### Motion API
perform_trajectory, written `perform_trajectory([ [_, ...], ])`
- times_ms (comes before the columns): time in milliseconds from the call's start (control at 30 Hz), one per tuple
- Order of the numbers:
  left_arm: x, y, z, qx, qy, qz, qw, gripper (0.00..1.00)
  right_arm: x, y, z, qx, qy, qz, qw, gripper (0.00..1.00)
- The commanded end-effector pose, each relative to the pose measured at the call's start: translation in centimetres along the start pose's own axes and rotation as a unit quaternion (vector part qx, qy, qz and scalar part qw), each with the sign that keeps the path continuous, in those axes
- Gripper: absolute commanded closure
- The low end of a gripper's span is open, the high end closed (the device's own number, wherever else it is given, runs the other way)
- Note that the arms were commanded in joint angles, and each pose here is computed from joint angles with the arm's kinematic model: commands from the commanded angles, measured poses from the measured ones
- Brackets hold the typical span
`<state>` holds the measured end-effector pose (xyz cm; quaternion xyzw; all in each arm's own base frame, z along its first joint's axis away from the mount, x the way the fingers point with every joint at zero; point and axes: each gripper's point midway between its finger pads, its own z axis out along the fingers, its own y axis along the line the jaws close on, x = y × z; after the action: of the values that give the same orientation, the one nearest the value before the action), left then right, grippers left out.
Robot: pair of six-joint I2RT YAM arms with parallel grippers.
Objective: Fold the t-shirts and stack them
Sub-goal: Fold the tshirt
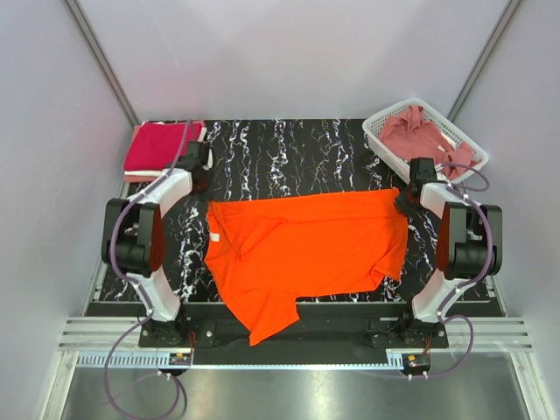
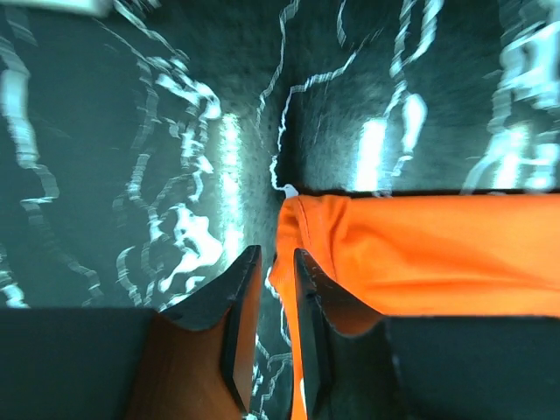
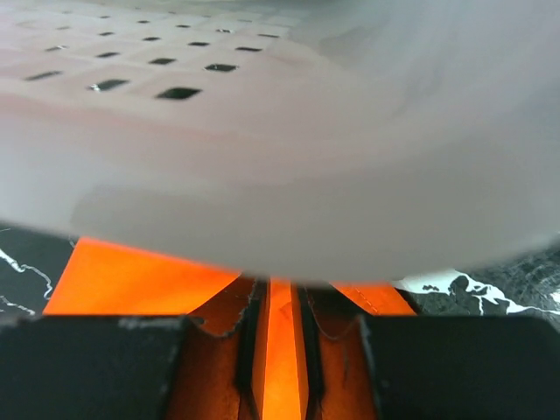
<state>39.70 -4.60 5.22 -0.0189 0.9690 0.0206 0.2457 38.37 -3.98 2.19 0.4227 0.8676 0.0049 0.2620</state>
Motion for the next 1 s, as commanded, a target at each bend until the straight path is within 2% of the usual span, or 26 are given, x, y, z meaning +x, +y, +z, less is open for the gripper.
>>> perform_trajectory([
  [0,-4.5,-0.2,-5.2,0.016,-0.095,-0.011,0.995,0.73,-1.6,0.0,-1.9,-0.005,-0.025,-0.001,1.000,0.78],
  [100,-5.0,-1.5,-7.5,0.051,-0.119,-0.005,0.992,0.72,-2.1,0.2,-2.6,-0.008,-0.031,-0.002,0.999,0.78],
  [133,-4.7,-3.8,-8.6,0.112,-0.120,0.012,0.986,0.72,-2.1,0.2,-2.8,-0.010,-0.031,-0.001,0.999,0.78],
  [233,-2.9,-8.6,-10.7,0.212,-0.117,0.098,0.965,0.72,-2.5,0.7,-4.2,-0.028,-0.036,-0.004,0.999,0.76],
  [367,0.3,-13.3,-11.3,0.256,-0.109,0.169,0.945,0.71,-2.9,2.0,-7.3,-0.079,-0.045,-0.020,0.996,0.73],
  [600,4.1,-17.5,-7.0,0.258,-0.046,0.195,0.945,0.69,-2.2,3.9,-12.0,-0.180,-0.044,-0.066,0.981,0.71],
  [800,3.7,-17.8,-3.9,0.214,-0.046,0.208,0.953,0.69,-2.3,4.5,-14.9,-0.223,-0.060,-0.076,0.970,0.70],
  [967,3.4,-19.6,-3.9,0.247,-0.046,0.212,0.944,0.67,-2.0,5.0,-15.9,-0.245,-0.056,-0.075,0.965,0.70],
])
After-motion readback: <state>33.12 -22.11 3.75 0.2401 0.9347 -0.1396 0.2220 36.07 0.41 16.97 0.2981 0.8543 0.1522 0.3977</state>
